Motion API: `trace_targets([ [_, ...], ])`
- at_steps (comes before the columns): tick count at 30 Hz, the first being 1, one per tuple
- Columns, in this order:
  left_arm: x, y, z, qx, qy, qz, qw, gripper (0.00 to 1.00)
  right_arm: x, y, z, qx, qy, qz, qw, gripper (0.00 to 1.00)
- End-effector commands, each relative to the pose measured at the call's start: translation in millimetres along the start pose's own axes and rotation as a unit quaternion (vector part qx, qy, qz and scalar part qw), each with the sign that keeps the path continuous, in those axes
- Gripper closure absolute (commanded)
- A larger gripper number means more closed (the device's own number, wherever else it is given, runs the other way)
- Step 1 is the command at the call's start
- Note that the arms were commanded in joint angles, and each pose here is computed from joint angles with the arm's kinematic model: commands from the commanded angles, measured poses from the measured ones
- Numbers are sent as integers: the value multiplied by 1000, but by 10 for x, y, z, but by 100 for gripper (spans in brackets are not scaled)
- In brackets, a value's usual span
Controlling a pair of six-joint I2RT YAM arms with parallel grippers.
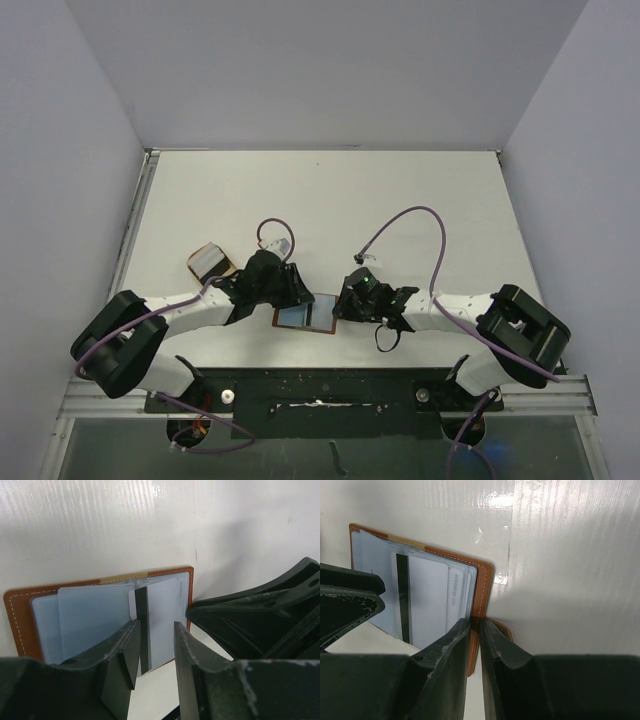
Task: Put the credit cards into the card holder
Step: Insert the credit card into the card holder.
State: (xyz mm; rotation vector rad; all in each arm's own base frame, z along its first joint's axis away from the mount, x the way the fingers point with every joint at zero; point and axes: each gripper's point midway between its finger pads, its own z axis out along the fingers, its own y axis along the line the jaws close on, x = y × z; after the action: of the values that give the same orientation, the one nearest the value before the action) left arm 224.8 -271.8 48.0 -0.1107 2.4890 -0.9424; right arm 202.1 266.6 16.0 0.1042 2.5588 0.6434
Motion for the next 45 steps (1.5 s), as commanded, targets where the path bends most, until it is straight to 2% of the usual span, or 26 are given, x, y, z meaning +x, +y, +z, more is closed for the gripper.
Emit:
trace_targets([
  [1,-108,-72,29,18,-25,8,999,68,102,-314,43,54,10,-16,998,82],
  [12,-14,47,94,8,-13,10,1000,67,112,-308,48,55,12,-16,998,82],
  [33,16,-304,124,80,2,8,997,75,94,-258,77,49,14,-22,998,83],
  [40,-53,-230,45,47,-14,19,999,67,86,-248,77,49,13,-24,998,83],
  [45,-80,-150,-12,26,-25,26,999,65,99,-263,78,49,14,-23,998,83],
])
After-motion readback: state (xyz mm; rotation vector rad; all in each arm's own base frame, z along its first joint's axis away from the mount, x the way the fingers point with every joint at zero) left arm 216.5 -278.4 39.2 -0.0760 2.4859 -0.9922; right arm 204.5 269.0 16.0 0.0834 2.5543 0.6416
